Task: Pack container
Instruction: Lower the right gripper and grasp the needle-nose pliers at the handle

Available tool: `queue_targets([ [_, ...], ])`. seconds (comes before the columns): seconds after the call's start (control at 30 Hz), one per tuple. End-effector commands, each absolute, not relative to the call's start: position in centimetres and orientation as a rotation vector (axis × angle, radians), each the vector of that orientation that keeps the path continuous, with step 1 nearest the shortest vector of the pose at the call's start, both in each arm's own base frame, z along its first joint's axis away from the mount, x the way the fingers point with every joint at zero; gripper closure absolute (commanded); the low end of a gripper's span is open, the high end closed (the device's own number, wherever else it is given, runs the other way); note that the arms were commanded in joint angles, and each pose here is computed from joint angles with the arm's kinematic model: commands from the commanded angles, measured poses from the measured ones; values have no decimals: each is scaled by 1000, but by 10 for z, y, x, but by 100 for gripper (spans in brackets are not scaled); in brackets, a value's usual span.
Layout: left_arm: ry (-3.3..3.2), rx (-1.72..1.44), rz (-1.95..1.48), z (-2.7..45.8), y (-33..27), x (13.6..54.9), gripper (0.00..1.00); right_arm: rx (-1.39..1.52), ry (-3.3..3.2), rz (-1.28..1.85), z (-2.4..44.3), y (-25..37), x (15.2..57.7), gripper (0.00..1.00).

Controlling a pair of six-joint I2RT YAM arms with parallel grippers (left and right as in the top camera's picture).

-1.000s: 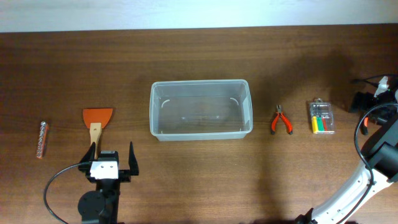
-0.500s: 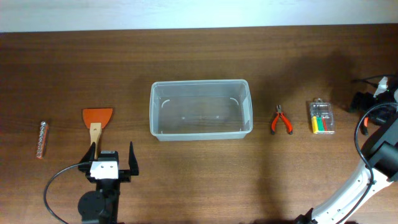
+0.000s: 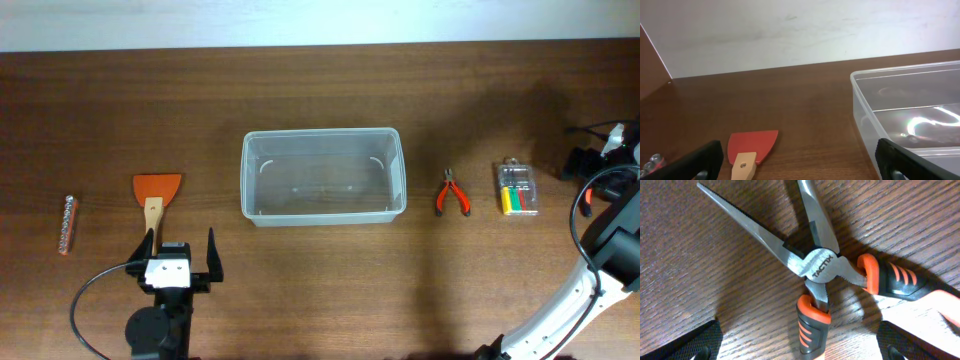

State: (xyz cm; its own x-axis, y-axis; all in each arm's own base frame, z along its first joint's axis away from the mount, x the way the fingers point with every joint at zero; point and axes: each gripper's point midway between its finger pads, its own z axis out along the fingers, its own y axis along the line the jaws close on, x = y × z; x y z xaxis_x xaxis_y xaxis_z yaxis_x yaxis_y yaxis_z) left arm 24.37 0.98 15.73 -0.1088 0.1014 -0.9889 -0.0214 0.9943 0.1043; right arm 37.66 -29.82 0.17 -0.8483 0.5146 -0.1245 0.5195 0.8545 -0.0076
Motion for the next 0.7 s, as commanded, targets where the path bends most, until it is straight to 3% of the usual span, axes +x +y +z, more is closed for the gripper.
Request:
queue_targets([
  [0.0, 1674, 54, 96, 156, 9, 244, 1, 828, 2912, -48, -6, -297, 379, 1],
  [0.13, 1675, 54, 96, 156, 9, 244, 1, 826, 2909, -50, -6, -297, 380, 0],
  [0.27, 1675, 54, 96, 156, 9, 244, 1, 827, 2908, -50, -6, -298, 380, 23],
  [0.4, 1675, 54, 96, 156, 9, 244, 1, 827, 2909, -50, -6, -297, 380, 28],
  [0.67, 1675, 54, 97, 156, 9, 244, 1, 827, 2908, -50, -6, -298, 380, 59],
])
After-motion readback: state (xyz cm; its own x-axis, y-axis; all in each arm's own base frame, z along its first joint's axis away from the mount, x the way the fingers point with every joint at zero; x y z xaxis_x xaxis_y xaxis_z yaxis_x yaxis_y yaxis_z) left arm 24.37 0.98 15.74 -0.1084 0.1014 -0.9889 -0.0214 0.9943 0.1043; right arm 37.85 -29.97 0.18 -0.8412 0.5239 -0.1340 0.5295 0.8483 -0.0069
